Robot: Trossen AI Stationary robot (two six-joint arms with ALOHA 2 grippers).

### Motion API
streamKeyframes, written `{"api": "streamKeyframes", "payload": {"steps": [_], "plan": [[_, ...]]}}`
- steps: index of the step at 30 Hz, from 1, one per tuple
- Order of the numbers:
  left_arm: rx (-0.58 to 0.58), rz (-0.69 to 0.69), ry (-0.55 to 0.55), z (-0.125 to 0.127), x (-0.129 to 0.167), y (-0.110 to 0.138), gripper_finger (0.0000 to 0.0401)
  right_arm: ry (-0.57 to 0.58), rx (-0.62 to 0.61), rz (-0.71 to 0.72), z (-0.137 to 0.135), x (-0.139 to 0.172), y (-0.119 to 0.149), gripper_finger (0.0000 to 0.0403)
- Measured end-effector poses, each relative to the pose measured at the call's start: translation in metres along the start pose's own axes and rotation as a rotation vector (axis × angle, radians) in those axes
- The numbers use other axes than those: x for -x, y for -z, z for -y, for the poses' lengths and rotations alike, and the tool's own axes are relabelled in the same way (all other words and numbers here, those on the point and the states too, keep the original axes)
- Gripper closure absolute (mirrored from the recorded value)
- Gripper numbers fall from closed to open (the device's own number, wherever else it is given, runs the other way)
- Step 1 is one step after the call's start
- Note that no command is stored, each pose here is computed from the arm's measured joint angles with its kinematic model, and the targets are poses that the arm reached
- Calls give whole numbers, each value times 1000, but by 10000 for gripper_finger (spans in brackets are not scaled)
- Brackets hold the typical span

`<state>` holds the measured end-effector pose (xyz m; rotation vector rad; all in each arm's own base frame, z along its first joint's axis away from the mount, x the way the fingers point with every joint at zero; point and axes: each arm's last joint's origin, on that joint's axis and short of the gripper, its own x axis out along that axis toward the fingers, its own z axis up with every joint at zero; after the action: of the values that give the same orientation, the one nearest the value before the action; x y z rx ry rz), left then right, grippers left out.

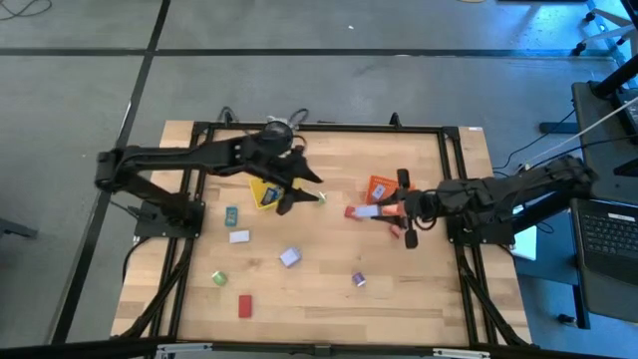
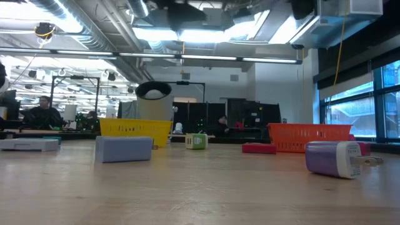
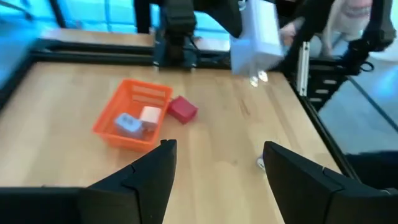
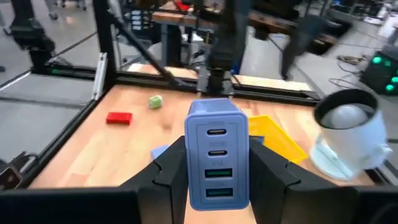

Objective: Pick & Place Office items
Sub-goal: Put the top light blue charger adapter into the orange bin

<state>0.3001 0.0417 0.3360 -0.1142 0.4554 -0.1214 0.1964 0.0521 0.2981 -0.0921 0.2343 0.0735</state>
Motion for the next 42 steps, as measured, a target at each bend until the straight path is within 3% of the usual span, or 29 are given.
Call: {"api": "streamKeyframes", "payload": {"steps": [6, 11, 13, 21, 31, 42], "plan": [[41, 170, -116, 8, 38, 26, 180, 78, -87, -60, 18, 18, 4, 278], [236, 231, -330, 5, 54, 61, 178, 179, -171, -146, 32, 29, 13, 277], [285, 238, -361, 4, 56, 75, 175, 205, -204, -177, 36, 31, 17, 277], [275, 312, -341, 4, 46, 105, 170, 338, -343, -356, 49, 37, 36, 277], [188, 337, -286, 6, 46, 101, 172, 456, -506, -545, 55, 48, 56, 277], [207, 411, -146, 10, 48, 93, 173, 544, -662, -714, 59, 44, 72, 277]]}}
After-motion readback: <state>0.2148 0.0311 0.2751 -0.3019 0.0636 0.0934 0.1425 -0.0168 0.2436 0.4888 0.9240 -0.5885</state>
